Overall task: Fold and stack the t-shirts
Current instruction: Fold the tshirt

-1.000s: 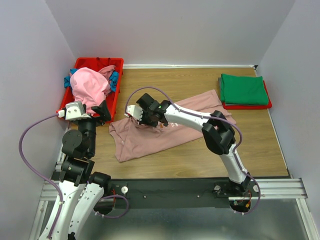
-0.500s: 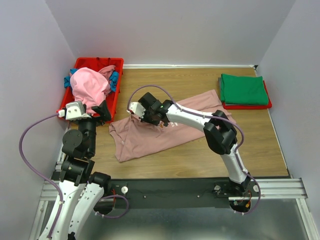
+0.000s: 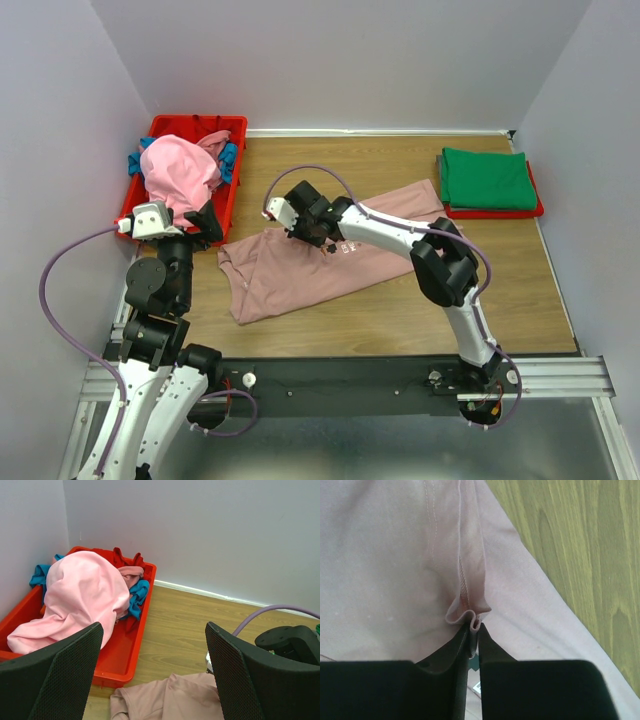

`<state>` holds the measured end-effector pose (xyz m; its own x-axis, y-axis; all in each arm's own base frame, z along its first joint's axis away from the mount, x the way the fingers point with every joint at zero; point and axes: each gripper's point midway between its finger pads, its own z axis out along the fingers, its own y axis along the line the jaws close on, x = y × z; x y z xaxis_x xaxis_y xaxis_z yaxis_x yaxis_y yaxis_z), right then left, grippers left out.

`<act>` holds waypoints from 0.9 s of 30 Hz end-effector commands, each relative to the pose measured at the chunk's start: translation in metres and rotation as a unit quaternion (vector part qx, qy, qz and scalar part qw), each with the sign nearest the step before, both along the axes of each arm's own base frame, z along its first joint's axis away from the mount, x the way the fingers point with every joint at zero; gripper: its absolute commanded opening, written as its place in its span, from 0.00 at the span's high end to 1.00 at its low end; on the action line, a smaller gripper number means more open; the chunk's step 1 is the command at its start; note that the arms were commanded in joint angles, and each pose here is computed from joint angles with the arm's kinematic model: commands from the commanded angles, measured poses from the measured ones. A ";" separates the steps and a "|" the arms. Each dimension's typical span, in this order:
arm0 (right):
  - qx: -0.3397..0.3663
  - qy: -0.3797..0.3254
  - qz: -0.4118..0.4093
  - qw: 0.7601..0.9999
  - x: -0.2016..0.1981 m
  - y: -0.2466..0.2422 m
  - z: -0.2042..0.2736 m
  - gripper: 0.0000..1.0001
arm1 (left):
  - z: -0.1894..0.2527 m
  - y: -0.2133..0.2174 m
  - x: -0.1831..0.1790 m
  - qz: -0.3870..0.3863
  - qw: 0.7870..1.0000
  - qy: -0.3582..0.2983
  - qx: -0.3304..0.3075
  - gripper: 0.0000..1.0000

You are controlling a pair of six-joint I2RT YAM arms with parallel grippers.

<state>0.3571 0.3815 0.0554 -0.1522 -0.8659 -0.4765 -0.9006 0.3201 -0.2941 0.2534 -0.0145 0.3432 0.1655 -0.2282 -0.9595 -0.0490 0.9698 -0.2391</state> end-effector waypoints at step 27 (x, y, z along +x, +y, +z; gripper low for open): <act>0.260 0.177 0.115 0.942 0.046 -0.002 0.070 0.20 | -0.003 0.004 0.003 0.012 1.000 0.003 -0.003 0.10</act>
